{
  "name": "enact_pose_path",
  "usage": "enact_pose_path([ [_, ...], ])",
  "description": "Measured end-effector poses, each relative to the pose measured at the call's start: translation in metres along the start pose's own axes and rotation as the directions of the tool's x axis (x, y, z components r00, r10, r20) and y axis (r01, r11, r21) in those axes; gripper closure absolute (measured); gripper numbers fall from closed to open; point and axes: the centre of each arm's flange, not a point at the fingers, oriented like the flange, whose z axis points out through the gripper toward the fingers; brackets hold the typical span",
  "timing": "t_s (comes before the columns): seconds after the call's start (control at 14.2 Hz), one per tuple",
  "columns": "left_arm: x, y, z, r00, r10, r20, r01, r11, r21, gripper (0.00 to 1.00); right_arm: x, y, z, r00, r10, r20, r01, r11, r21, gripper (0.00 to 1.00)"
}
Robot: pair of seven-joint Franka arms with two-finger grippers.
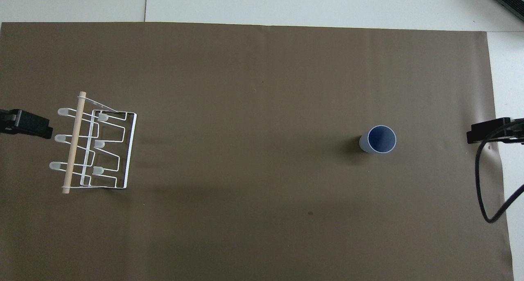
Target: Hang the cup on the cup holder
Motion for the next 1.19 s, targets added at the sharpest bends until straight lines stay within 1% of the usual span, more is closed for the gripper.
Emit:
enact_pose_path([
  [0.28,0.0,0.0012,-0.0001,1.0,0.002,0.0,-0.002,1.0,0.0,0.0,0.0,-0.0005,0.0018,1.0,-0.001,-0.005,0.001,1.0,0.0,0.0],
  [1.19,0.0,-0.0036,-0.0004,1.0,-0.007,-0.003,0.007,1.0,0.0,0.0,-0.0046,0.0013,0.0068,1.0,0.002,0.007,-0.002,1.0,0.0,0.0],
])
